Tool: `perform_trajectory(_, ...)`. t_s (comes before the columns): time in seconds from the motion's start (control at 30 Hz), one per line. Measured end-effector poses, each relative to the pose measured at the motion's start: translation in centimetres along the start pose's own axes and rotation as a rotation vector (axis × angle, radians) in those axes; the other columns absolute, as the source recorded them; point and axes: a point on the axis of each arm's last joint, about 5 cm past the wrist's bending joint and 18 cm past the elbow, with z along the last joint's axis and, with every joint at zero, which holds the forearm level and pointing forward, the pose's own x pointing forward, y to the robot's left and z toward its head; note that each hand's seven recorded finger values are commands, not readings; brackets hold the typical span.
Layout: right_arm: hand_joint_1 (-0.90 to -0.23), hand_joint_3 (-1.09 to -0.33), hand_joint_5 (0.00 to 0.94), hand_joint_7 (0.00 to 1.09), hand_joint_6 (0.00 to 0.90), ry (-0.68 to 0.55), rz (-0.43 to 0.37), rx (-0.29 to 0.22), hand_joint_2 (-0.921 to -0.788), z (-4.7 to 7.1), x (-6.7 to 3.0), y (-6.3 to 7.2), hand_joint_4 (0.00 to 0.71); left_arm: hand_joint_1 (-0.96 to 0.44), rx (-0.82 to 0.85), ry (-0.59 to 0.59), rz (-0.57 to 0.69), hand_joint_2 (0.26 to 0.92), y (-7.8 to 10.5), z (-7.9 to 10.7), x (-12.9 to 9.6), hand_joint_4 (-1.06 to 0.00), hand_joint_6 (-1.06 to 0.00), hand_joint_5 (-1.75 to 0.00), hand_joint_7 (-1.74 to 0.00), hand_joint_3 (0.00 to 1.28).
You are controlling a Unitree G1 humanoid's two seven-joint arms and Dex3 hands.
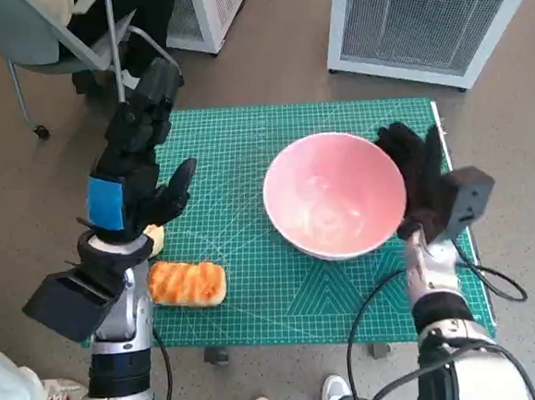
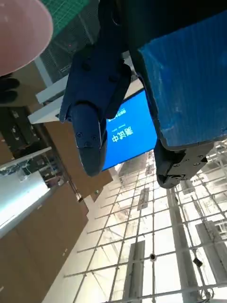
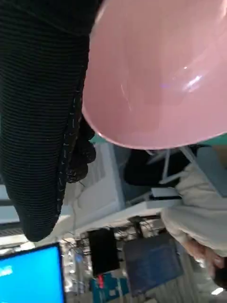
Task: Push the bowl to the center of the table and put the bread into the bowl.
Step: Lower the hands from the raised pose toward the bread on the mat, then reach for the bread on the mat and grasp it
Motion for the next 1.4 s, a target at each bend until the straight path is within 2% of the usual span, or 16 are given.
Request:
perform_trajectory(0.33,-0.503,-0.854,0.000,0.18,0.158,0.038,0.025,0.009,-0.921,0.5,0.60,1.0,0.193,-0.55,0.018,0.010,0.002,0.921,0.5,0.3,-0.4,-0.26,-0.38,0.00,-0.02,0.39)
perform_trajectory(0.57,-0.474,-0.866,0.002,0.16,0.157,0.041,0.027,0.007,-0.921,0.8,0.83,1.0,0.174,-0.54,0.032,0.019,0.001,0.921,1.0,0.6,-0.8,-0.26,-0.38,0.00,-0.02,0.39)
perform_trajectory(0.67,-0.458,-0.874,0.005,0.15,0.157,0.024,0.020,-0.004,-0.921,1.3,1.03,0.6,0.178,-0.55,0.037,0.031,-0.003,0.921,1.4,0.7,-1.2,-0.26,-0.38,0.00,-0.02,0.39)
perform_trajectory(0.8,-0.470,-0.883,0.007,0.15,0.158,-0.043,0.013,-0.051,-0.921,2.2,1.33,0.1,0.184,-0.55,0.064,0.048,-0.019,0.921,2.1,1.1,-1.7,-0.26,-0.38,0.00,-0.01,0.39)
perform_trajectory(0.97,-0.511,-0.890,0.011,0.16,0.169,-0.208,0.020,-0.124,-0.921,3.9,1.65,-0.3,0.196,-0.55,0.122,0.066,-0.050,0.921,3.2,1.9,-2.3,-0.26,-0.38,0.00,-0.01,0.39)
perform_trajectory(1.03,-0.519,-0.893,0.008,0.36,0.079,-0.291,0.034,-0.152,-0.921,4.7,1.72,-0.2,0.209,-0.55,0.152,0.073,-0.066,0.921,3.7,2.2,-2.5,-0.25,-0.38,0.00,-0.01,0.40)
perform_trajectory(1.13,-0.517,-0.898,0.011,0.50,0.025,-0.454,0.075,-0.193,-0.921,6.2,1.79,0.1,0.227,-0.56,0.221,0.085,-0.105,0.921,4.6,2.9,-2.8,-0.25,-0.37,0.00,-0.01,0.40)
perform_trajectory(1.3,-0.526,-0.909,0.020,0.58,0.003,-0.726,0.173,-0.231,-0.921,8.9,1.48,0.8,0.246,-0.60,0.364,0.134,-0.208,0.921,5.9,4.4,-3.4,-0.25,-0.37,0.00,-0.01,0.41)
perform_trajectory(1.4,-0.527,-0.905,0.024,0.61,0.000,-0.867,0.236,-0.245,-0.921,10.2,0.94,1.2,0.251,-0.62,0.461,0.210,-0.309,0.921,6.5,5.5,-3.8,-0.24,-0.35,0.00,0.00,0.42)
